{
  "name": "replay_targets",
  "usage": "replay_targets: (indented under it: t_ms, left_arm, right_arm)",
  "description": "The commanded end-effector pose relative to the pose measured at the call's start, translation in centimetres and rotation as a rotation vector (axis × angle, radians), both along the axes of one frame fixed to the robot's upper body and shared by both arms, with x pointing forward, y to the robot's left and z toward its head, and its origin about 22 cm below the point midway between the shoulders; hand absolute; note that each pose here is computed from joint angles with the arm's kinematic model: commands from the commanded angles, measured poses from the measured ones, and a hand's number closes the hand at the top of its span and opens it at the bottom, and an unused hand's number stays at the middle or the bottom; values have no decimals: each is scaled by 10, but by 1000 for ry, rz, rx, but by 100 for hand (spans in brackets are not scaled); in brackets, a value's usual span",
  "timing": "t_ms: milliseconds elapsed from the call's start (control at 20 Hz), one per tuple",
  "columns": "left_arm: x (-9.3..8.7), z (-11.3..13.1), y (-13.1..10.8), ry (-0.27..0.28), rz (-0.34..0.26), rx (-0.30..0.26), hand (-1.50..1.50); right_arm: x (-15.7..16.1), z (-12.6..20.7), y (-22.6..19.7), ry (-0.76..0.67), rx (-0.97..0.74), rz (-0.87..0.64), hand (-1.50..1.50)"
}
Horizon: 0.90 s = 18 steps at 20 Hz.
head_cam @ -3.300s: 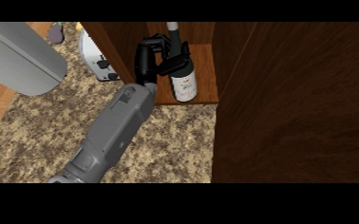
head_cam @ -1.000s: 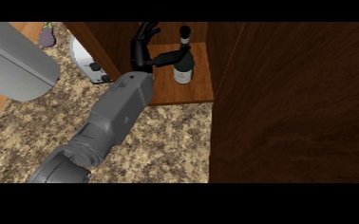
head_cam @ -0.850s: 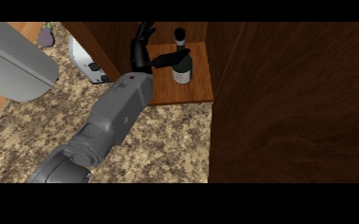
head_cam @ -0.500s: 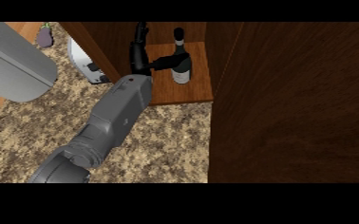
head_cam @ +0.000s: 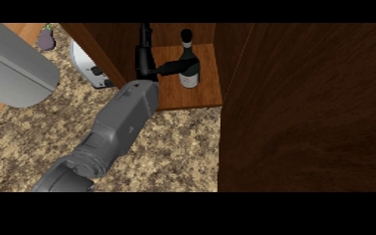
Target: Pick up the wine, place it into the cabinet and close the cabinet
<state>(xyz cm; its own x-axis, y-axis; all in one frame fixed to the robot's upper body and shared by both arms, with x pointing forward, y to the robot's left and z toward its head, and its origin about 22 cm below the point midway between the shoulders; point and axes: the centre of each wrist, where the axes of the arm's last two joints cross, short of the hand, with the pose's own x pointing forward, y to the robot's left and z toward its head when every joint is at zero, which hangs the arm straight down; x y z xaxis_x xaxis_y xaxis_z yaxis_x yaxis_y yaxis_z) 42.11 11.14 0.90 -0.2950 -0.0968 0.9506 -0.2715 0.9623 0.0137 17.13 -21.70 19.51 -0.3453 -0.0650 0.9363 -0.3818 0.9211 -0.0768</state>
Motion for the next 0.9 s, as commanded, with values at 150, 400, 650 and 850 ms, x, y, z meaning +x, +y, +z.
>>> replay_targets:
  t_ms: [150, 400, 650, 850]
  left_arm:
    - [-11, -22, 11, 10, -50, -41, -150]
    - [-10, -20, 10, 10, -105, -48, -150]
    - [-15, -28, 13, 18, -112, -68, -150]
    - [-6, -12, 6, 1, -109, -135, -150]
  right_arm:
    - [-4, 8, -10, -16, 0, 1, -150]
    - [-6, 0, 1, -23, 23, -1, -150]
    - [-13, 7, -3, -22, 14, 13, -150]
    - [-14, -1, 6, -4, 27, 16, -150]
